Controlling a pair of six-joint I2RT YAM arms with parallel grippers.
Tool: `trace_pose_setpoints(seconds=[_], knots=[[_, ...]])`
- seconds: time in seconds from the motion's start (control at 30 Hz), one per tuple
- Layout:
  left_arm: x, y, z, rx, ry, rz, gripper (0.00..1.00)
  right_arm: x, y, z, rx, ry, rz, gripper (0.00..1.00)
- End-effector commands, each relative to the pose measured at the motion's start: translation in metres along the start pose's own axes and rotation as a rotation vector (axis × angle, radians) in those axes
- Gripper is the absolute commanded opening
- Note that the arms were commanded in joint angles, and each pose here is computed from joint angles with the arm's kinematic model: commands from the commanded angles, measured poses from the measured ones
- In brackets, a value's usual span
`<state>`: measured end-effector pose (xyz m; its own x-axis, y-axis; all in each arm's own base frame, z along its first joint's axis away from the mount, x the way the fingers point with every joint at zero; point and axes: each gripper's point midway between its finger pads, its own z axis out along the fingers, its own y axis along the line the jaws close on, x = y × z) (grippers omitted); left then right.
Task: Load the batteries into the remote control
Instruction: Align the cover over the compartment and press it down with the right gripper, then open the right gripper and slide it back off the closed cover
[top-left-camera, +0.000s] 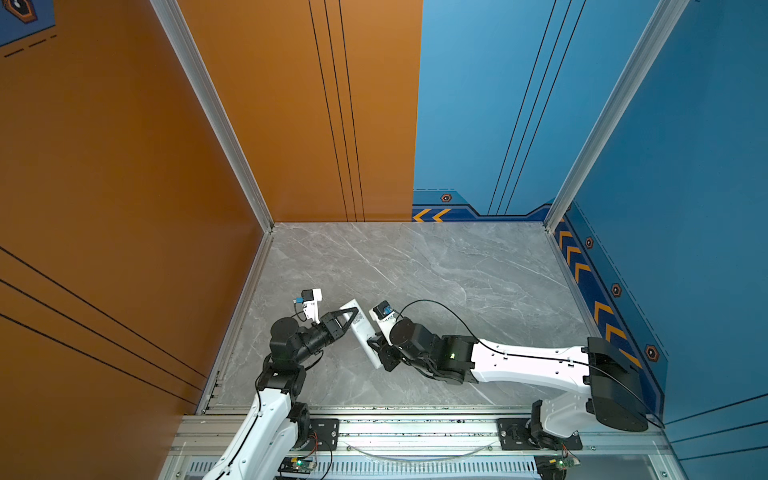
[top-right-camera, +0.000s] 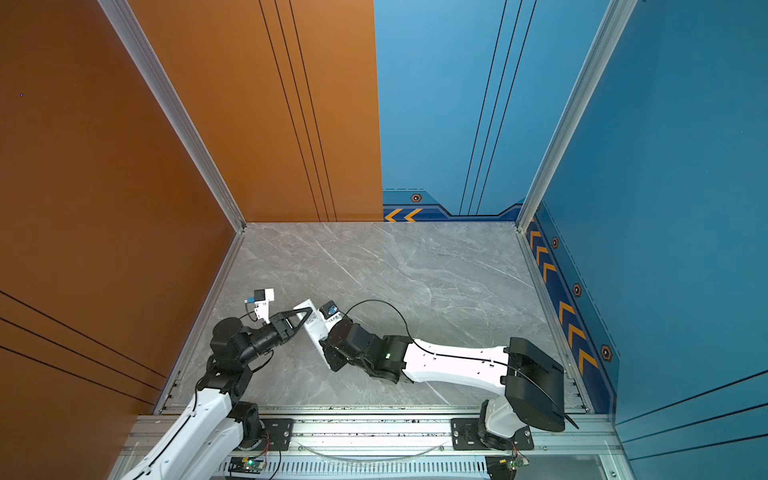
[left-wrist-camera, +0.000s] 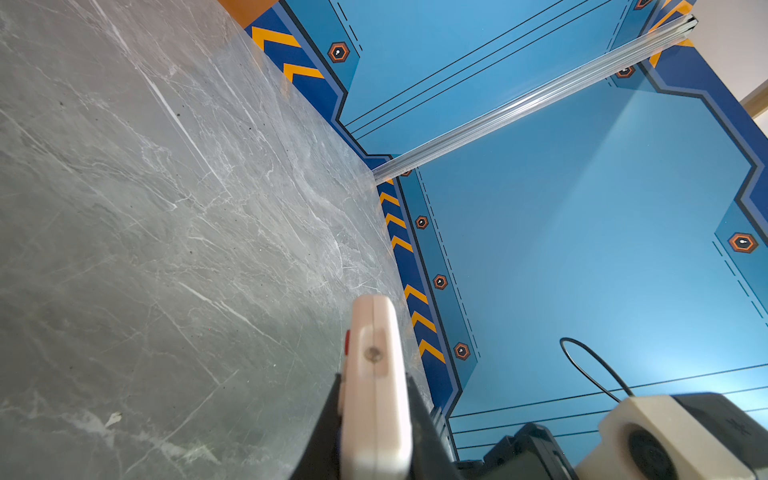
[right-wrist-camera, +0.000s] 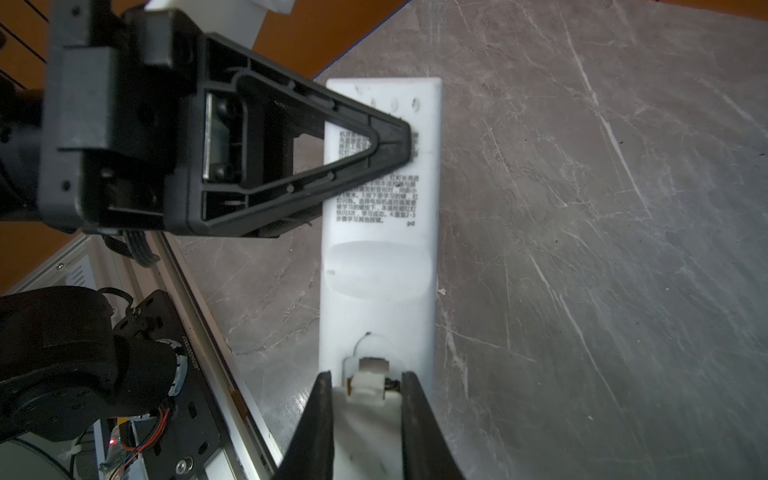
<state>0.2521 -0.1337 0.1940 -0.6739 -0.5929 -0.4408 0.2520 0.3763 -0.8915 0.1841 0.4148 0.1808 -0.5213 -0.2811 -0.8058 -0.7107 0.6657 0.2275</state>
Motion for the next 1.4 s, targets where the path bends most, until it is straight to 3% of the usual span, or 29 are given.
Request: trace_pose_setpoints(seconds=[0.0, 0.43, 1.37], knots=[[-0.004, -0.005, -0.002, 0.025, -0.012, 0.006, 0.0, 0.016, -0.007, 0.008, 0.022, 0.047, 0.01, 0.14], [-0.004, -0.005, -0.002, 0.023, -0.012, 0.006, 0.0, 0.015, -0.007, 0.009, 0.02, 0.038, 0.023, 0.28], [-0.003, -0.004, -0.002, 0.023, -0.012, 0.006, 0.0, 0.001, -0.005, -0.007, -0.012, 0.011, 0.053, 0.46]])
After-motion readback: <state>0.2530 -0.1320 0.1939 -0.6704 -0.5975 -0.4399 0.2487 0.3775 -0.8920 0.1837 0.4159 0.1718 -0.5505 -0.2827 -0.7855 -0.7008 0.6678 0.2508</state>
